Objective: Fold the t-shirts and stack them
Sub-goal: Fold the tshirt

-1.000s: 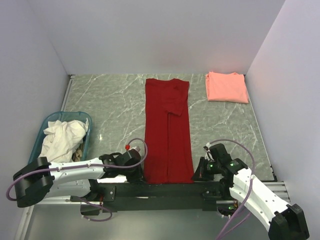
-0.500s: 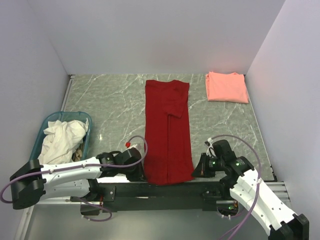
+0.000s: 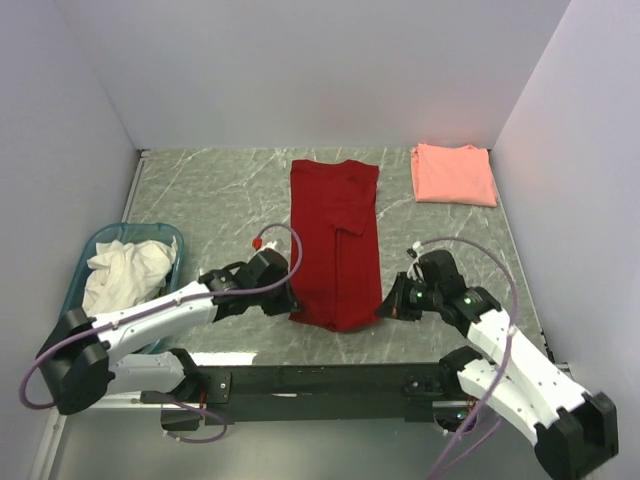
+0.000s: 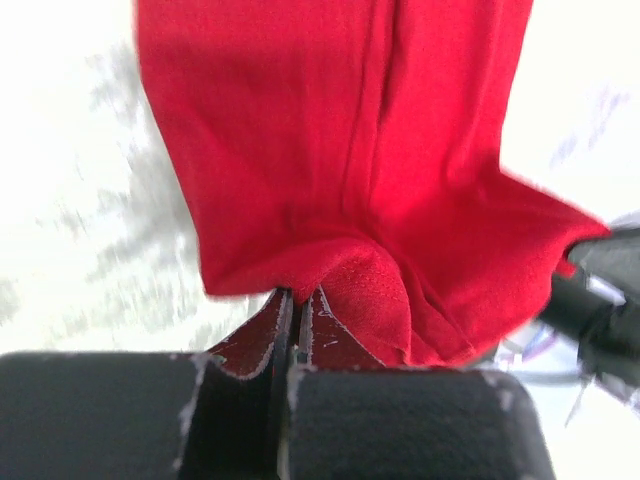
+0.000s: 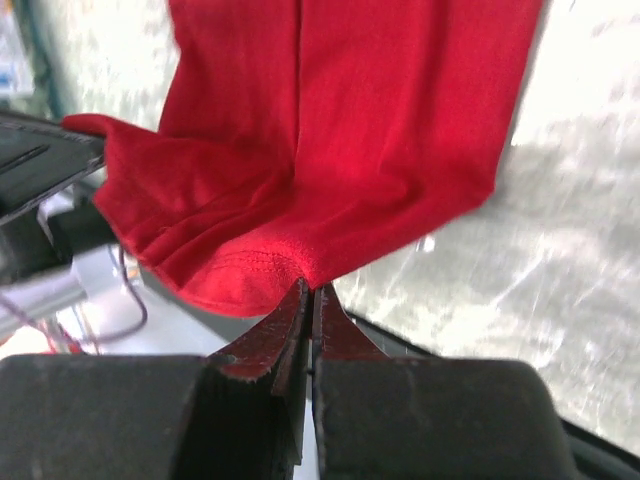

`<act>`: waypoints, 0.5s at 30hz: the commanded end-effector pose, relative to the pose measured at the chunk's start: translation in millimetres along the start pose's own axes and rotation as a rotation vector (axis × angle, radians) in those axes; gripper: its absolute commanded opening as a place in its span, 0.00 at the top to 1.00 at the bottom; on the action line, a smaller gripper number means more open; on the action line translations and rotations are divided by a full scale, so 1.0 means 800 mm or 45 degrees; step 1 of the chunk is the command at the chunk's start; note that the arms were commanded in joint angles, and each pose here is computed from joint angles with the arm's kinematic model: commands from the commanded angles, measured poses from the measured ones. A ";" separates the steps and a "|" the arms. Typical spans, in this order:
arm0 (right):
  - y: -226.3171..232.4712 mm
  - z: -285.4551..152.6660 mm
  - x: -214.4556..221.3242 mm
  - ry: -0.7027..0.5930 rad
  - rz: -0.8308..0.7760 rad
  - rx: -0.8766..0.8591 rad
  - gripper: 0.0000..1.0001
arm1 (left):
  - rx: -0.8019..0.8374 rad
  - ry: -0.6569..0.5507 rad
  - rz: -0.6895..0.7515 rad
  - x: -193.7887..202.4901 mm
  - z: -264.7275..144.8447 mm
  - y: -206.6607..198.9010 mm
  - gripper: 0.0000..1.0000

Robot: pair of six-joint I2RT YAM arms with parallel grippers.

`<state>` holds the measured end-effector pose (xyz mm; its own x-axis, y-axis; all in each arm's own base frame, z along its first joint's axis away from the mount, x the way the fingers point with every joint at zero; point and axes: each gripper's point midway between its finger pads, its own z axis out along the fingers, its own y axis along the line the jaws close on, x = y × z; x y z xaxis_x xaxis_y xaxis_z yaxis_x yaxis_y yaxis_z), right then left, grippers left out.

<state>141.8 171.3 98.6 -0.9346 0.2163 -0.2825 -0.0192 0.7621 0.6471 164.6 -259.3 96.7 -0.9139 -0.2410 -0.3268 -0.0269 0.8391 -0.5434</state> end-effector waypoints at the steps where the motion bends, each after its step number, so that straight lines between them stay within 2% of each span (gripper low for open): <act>1: 0.035 0.000 -0.070 -0.217 -0.060 -0.033 1.00 | -0.016 -0.142 0.003 -0.052 0.005 -0.013 0.99; 8: 0.043 0.021 -0.142 -0.364 0.003 0.053 1.00 | -0.085 -0.283 -0.082 -0.122 0.033 -0.019 0.99; 10: 0.043 0.020 -0.169 -0.424 0.029 0.062 1.00 | -0.079 -0.298 -0.079 -0.137 0.039 -0.028 0.99; 15: 0.033 0.038 -0.209 -0.433 0.087 0.086 1.00 | -0.148 -0.294 -0.081 -0.162 0.076 -0.027 0.99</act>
<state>270.8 175.1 118.8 -0.8239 0.4004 -0.4011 0.0920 0.7928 0.6025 281.6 -267.2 93.4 -0.8231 -0.3850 -0.4174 -0.1654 0.8657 -0.4724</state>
